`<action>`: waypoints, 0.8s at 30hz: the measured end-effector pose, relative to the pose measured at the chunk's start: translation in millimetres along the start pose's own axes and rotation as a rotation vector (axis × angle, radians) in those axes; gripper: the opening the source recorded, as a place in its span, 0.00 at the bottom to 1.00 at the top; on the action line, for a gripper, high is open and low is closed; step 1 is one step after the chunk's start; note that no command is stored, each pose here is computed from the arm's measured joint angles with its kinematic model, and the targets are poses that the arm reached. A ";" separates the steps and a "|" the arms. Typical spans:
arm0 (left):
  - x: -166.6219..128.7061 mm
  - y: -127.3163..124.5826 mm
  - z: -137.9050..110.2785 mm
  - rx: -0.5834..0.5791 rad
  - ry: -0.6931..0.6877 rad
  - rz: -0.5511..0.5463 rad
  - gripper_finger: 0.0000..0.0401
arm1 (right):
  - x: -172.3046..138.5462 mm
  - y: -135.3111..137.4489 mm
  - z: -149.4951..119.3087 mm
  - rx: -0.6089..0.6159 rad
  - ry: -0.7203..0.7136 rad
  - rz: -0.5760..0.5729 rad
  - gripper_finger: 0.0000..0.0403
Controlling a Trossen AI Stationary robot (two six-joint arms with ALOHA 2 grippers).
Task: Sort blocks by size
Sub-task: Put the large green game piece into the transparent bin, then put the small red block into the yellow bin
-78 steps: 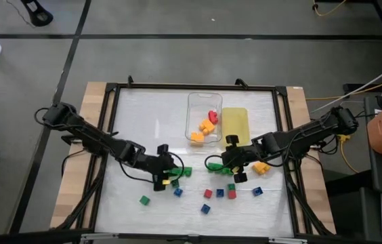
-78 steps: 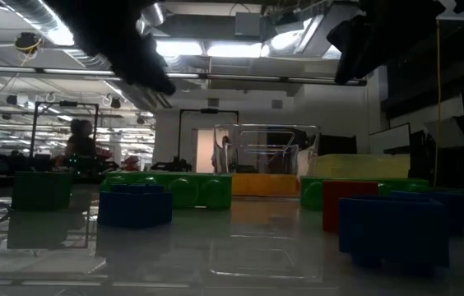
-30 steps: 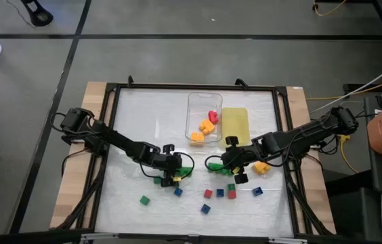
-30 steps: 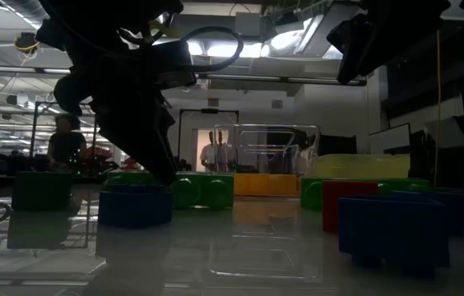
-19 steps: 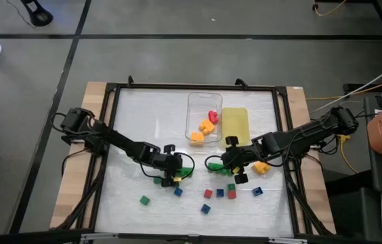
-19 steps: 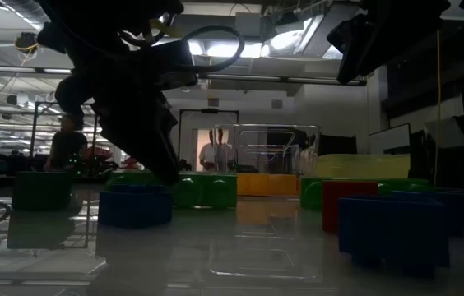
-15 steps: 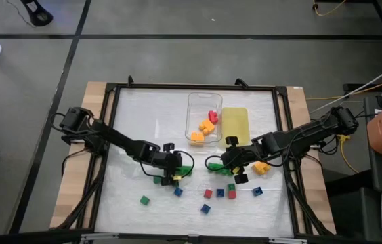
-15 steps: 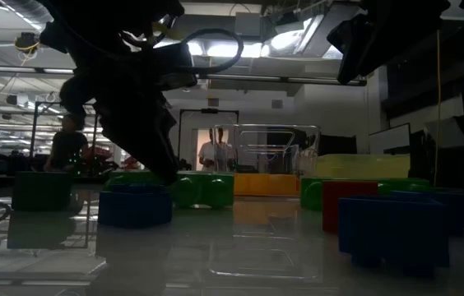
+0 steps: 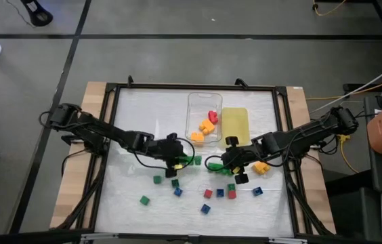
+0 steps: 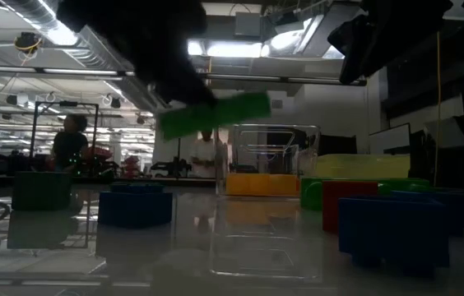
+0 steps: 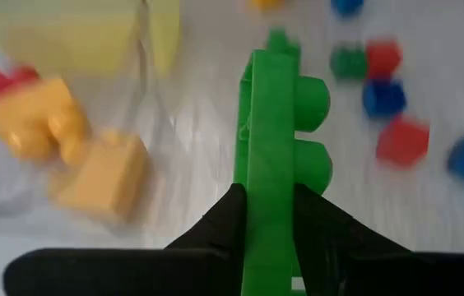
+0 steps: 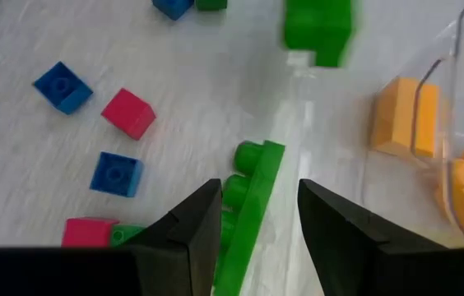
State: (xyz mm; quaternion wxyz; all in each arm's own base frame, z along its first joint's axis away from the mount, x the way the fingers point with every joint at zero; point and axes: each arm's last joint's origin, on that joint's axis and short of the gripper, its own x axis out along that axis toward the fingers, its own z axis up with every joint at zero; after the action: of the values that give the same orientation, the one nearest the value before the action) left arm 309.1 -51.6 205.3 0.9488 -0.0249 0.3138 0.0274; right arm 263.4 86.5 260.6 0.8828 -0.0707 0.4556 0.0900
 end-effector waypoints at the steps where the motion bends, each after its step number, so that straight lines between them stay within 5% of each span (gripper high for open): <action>1: -2.6 2.7 4.9 -0.002 -0.036 0.002 0.17 | 0.0 0.4 0.0 0.000 0.001 0.015 0.41; 11: -11.1 44.4 42.1 0.038 -0.344 0.105 0.18 | -0.1 2.7 -0.1 0.000 0.005 0.090 0.41; 24: -0.4 92.9 40.4 -0.003 -0.338 0.243 0.36 | -0.1 2.8 0.0 0.013 0.004 0.094 0.41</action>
State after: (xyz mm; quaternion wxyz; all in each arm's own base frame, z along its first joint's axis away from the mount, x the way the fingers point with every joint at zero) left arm 326.5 43.6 235.1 0.9776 0.0170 0.1509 0.1459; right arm 262.7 89.3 260.6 0.8770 -0.0438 0.4609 0.1285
